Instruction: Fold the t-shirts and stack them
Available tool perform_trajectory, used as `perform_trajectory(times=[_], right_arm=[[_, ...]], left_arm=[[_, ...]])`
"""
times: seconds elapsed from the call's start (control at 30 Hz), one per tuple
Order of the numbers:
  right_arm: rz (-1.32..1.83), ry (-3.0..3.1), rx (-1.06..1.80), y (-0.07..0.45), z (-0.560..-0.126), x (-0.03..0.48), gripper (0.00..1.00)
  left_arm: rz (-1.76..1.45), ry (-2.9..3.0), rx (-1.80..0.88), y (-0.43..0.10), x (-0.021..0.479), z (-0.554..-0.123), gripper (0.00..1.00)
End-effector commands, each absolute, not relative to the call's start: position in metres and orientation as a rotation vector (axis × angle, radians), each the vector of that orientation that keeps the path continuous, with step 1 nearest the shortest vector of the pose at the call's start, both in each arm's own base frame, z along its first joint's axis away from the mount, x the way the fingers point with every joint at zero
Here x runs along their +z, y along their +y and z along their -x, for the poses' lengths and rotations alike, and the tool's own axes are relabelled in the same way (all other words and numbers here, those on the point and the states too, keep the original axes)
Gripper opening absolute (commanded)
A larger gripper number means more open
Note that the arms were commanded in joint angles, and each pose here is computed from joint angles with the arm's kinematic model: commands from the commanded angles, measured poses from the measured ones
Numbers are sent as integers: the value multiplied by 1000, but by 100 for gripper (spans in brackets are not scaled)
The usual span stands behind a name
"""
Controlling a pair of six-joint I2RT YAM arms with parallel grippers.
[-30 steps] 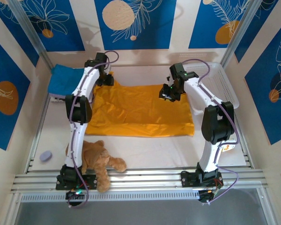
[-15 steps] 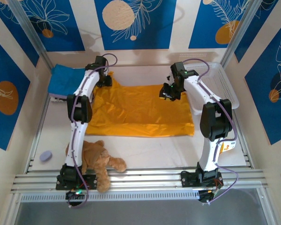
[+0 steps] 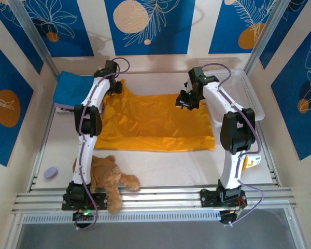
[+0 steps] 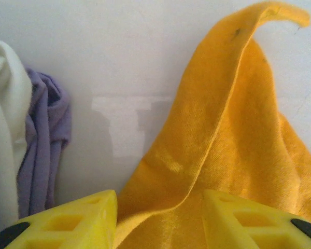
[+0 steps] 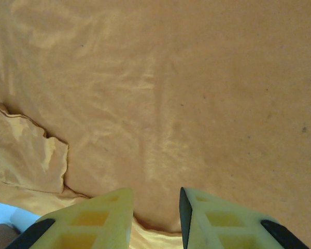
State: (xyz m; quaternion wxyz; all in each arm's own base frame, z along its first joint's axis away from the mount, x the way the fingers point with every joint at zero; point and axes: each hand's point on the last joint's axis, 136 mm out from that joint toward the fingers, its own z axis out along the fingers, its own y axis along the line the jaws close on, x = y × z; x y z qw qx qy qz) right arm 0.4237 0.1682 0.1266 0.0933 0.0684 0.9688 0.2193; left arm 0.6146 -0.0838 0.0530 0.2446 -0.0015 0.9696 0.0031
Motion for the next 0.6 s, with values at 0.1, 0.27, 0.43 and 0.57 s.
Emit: perform_trajectory(times=[0.1,0.27,0.43,0.57], right_arm=[[-238,2876,678,168,-437,129,32],[-230,2871,670,169,-451,129,32],[-233,2857,669,167,-456,133,32],[-245,2857,672,165,-455,135,32]], left_arm=[[-5,2702,-16,-83,43,-606,47],[-4,2752,-41,-85,33,-597,44],[-3,2781,-60,-86,28,-591,40],[-7,2807,-91,-90,23,-586,37]])
